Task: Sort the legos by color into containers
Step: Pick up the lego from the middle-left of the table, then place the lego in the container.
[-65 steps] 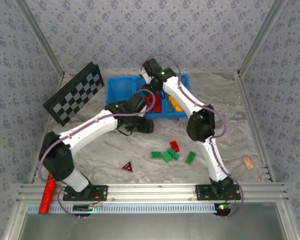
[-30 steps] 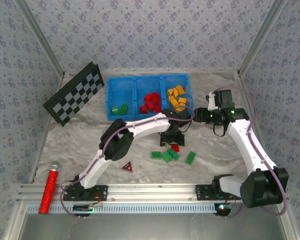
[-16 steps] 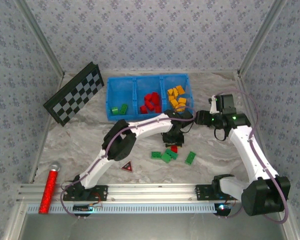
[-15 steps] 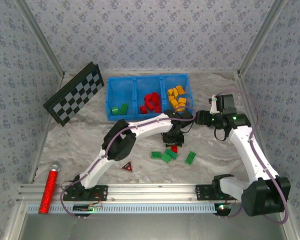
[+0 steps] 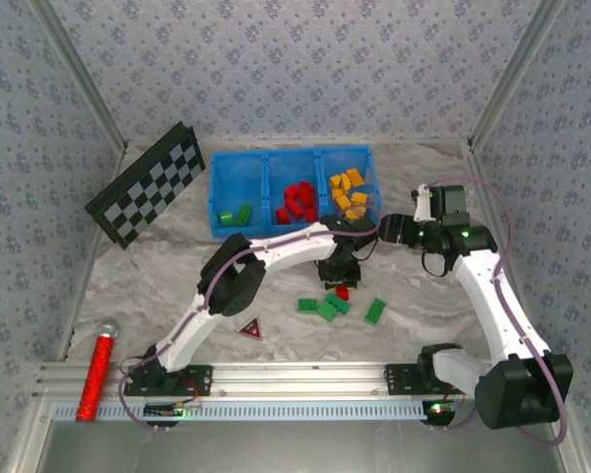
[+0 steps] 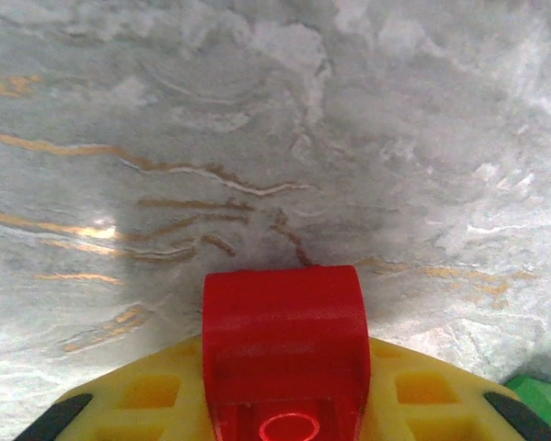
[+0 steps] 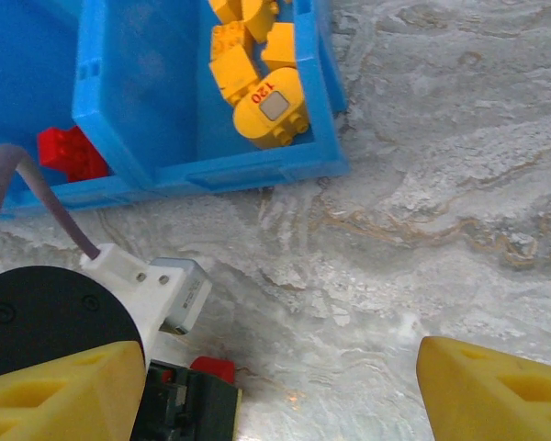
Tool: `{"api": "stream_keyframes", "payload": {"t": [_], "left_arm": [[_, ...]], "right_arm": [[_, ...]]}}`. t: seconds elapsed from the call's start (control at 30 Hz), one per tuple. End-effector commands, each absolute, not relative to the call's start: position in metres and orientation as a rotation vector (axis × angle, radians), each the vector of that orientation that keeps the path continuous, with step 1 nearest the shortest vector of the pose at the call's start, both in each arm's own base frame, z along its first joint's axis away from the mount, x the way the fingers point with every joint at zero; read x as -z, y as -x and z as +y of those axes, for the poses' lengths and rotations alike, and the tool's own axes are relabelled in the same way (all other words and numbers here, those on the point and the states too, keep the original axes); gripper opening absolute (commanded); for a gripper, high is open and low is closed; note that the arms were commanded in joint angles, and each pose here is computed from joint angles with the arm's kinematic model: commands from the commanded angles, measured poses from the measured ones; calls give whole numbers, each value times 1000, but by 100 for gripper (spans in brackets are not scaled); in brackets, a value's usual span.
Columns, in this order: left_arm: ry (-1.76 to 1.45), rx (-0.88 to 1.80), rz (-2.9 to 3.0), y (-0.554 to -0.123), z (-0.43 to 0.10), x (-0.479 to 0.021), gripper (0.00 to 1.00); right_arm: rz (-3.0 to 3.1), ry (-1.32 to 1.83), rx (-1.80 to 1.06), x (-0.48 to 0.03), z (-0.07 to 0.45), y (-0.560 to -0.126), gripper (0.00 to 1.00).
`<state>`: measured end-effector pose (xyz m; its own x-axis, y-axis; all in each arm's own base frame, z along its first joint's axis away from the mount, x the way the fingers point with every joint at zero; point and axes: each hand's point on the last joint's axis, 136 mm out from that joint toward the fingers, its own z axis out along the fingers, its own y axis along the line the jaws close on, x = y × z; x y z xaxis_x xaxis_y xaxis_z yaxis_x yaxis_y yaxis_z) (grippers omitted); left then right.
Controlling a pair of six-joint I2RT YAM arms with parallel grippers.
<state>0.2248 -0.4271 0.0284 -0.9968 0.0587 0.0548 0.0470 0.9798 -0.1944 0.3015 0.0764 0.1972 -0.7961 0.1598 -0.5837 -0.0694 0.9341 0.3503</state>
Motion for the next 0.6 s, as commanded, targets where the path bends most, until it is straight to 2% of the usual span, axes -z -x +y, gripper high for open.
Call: {"api": "stream_keyframes", "payload": {"t": [0.0,0.33,0.57], "left_arm": [[44,-306,-3159,-252,-412,-48,16],[-25,-341,-3404,-328,-369,-128,15],[-78,-327,-3553,-391,-334,-164,15]], "right_arm": [[2377,-8,-562,-224,91,-306,80],[2414,43,-566,-217,94,-291,81],[2448,22,-526,-204,87,-285,81]]}}
